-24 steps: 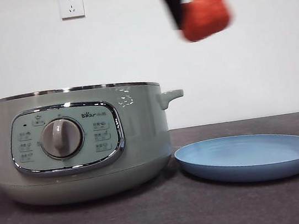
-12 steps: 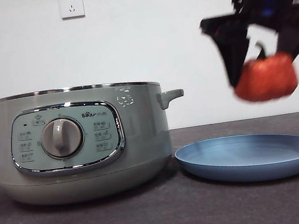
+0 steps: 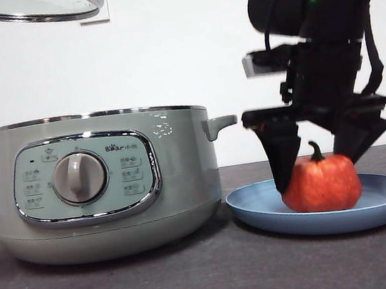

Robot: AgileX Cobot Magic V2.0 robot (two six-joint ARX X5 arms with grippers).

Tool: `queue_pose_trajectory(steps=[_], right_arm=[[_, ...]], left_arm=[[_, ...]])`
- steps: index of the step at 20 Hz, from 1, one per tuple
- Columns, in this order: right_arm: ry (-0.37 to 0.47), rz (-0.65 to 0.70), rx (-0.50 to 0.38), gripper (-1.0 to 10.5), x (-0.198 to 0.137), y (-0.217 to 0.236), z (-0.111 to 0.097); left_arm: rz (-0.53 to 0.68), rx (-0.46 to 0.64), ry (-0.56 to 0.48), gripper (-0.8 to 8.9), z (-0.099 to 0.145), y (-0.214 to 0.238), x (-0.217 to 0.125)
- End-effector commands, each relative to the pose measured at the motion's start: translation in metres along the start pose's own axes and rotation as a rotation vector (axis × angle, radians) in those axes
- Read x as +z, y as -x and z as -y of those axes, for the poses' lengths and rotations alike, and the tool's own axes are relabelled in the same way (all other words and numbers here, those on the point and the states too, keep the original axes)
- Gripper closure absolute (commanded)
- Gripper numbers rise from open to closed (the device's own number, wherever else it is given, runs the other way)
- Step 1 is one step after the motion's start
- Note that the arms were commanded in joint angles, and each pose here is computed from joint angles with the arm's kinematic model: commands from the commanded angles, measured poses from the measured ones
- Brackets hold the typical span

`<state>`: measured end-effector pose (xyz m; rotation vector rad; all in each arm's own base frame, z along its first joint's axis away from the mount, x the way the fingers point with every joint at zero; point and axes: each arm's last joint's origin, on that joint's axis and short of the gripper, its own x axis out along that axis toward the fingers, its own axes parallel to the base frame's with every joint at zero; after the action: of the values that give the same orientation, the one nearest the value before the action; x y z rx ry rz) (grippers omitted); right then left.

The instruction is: Take the pumpkin out from the steamer,put the pumpkin in the blue plate,close the lid

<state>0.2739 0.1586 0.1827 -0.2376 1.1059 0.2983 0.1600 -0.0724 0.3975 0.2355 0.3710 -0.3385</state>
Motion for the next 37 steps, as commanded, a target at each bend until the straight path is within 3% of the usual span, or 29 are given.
queue_pose_trajectory(steps=[1, 5, 11, 15, 18, 23, 27, 37], right_arm=[[0.007, -0.02, 0.002, 6.0, -0.003, -0.006, -0.001], [-0.001, -0.019, -0.002, 4.3, -0.002, -0.006, -0.001], [-0.005, 0.008, 0.007, 4.4, -0.001, 0.003, 0.0], [-0.017, 0.105, 0.023, 4.4, 0.003, 0.034, 0.003], [-0.03, 0.219, 0.037, 4.4, 0.003, 0.069, 0.007], [-0.052, 0.406, 0.057, 4.4, -0.004, 0.125, 0.014], [-0.077, 0.512, 0.02, 4.4, -0.013, 0.155, 0.021], [-0.098, 0.586, -0.019, 4.4, -0.021, 0.176, 0.026]], left_arm=[[0.075, 0.011, 0.001, 8.23, -0.002, 0.006, 0.008], [0.074, 0.011, 0.001, 8.23, -0.002, 0.006, 0.008], [0.071, 0.009, 0.001, 8.23, -0.002, 0.005, 0.007], [0.046, 0.001, -0.003, 8.23, 0.0, -0.005, 0.007], [-0.002, -0.011, -0.009, 8.23, 0.003, -0.025, 0.006], [-0.041, -0.125, -0.003, 8.23, 0.012, -0.074, 0.005], [-0.083, -0.195, 0.019, 8.23, 0.02, -0.113, -0.002], [-0.255, -0.273, 0.027, 8.23, 0.033, -0.158, -0.028]])
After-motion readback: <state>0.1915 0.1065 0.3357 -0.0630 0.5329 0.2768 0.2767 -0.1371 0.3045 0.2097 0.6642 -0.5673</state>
